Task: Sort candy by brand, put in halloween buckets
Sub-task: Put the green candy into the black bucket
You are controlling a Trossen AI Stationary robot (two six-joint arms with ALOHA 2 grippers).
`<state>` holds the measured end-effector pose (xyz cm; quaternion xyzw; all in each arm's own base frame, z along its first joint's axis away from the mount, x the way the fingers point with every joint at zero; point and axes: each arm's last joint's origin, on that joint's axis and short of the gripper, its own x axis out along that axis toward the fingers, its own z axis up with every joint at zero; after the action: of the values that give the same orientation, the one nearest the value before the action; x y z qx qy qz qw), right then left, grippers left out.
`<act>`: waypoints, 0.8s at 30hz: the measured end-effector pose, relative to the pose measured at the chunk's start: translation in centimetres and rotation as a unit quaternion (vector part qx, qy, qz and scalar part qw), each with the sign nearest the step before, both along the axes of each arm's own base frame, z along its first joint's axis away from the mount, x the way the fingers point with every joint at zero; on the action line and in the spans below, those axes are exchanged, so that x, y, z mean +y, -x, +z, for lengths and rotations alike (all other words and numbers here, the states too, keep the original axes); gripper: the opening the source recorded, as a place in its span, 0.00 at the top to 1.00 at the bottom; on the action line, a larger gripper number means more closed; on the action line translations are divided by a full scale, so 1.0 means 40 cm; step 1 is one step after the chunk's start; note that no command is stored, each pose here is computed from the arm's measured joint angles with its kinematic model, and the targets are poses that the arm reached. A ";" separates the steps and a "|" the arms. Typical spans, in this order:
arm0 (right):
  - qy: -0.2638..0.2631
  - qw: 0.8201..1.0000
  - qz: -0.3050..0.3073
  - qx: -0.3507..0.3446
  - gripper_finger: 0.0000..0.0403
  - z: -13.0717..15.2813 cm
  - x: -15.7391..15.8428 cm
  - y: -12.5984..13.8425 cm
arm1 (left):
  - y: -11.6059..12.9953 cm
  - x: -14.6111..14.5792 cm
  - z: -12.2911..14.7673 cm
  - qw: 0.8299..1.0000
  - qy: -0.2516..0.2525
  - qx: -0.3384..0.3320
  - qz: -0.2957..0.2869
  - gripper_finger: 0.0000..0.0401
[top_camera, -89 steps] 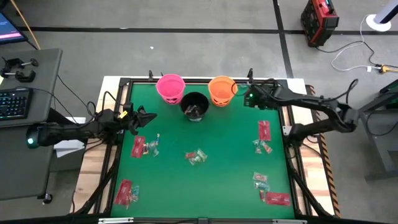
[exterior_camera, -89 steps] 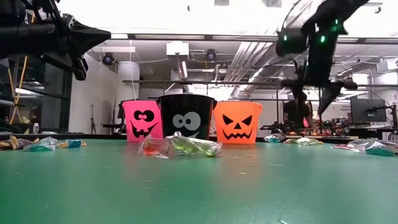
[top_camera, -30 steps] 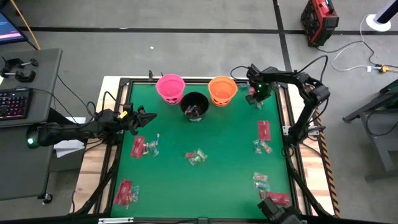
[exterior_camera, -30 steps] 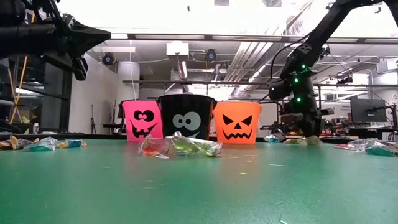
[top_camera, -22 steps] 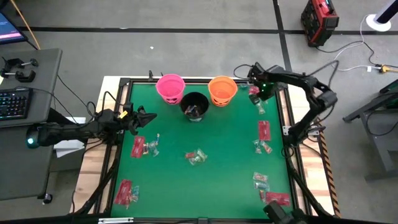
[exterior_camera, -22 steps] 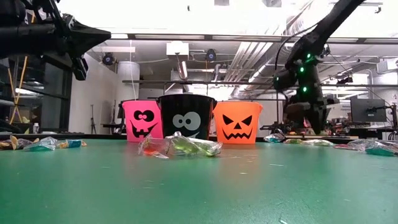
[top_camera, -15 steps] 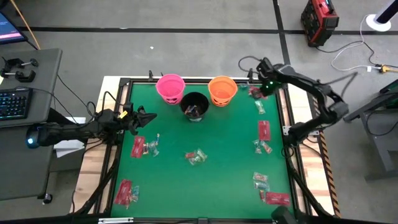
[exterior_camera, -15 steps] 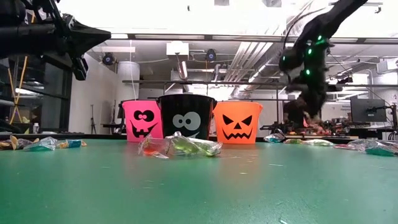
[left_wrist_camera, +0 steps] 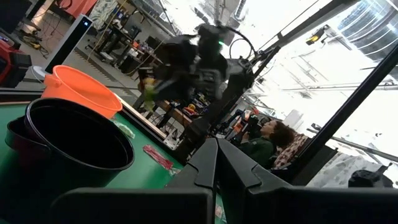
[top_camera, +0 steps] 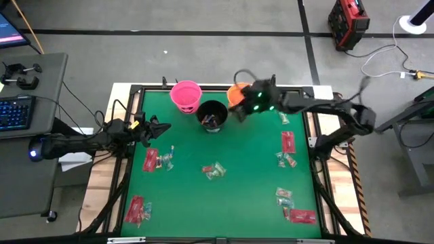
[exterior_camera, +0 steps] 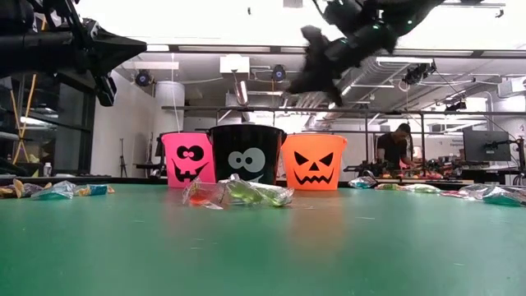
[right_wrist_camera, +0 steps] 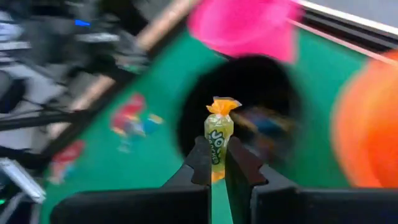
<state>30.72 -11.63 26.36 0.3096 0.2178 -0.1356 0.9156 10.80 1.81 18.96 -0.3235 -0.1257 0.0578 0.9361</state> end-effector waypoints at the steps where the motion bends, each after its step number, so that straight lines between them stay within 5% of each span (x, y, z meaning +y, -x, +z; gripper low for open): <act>1: 0.012 1.000 0.004 -0.016 0.99 -0.005 0.016 -0.024 | 0.000 0.000 0.000 1.000 0.000 0.000 0.000 1.00; 4: 0.048 0.998 -0.024 -0.045 0.99 -0.027 0.045 -0.076 | 0.000 0.000 0.000 1.000 0.000 0.000 0.000 1.00; 9: 0.038 0.995 -0.089 0.009 0.89 -0.046 0.026 -0.112 | 0.000 0.000 0.000 1.000 0.000 -0.001 0.000 1.00; 18: 0.048 0.996 -0.016 0.077 0.45 -0.006 0.009 -0.154 | 0.000 0.000 0.000 1.000 0.000 0.000 0.000 1.00; 24: 0.035 0.997 0.045 0.051 0.33 0.039 -0.004 -0.159 | 0.000 0.000 0.000 1.000 0.000 0.000 0.000 1.00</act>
<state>37.09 -11.80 27.92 0.2597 0.2729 -0.1177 0.9188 10.80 1.81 18.97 -0.3236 -0.1260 0.0576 0.9360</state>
